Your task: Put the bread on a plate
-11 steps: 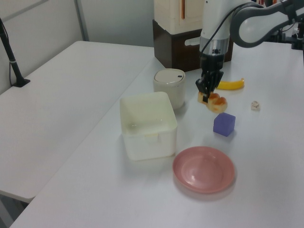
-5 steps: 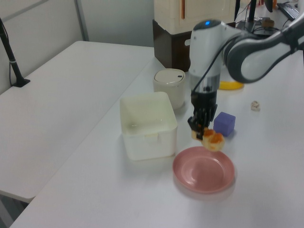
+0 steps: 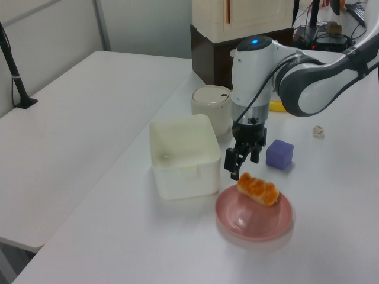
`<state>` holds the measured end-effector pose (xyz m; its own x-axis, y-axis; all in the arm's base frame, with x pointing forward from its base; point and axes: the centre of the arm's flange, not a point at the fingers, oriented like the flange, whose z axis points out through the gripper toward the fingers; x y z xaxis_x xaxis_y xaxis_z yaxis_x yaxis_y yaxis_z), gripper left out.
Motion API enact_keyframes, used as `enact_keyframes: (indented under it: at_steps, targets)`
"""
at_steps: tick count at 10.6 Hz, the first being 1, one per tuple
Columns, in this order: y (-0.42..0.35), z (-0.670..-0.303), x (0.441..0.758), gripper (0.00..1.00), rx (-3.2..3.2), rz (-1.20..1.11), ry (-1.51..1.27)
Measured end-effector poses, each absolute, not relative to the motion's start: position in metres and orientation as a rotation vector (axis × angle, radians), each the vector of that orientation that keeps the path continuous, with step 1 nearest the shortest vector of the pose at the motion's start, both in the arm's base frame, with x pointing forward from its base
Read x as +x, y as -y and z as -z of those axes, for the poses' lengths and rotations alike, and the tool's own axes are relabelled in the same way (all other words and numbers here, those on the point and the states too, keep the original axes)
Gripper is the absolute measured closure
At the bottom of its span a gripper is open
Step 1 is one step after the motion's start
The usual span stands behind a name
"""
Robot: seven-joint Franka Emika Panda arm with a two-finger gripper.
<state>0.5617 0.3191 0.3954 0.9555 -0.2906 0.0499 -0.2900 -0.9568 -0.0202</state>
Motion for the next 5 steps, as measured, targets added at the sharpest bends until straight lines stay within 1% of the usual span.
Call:
enact_keyframes:
  at_steps: [3,5]
  targets:
    - [-0.314,-0.405,0.563,0.0,-3.104,0.115,-0.456]
    - [-0.288,-0.421,0.563,0.0,-3.163,0.053,-0.433]
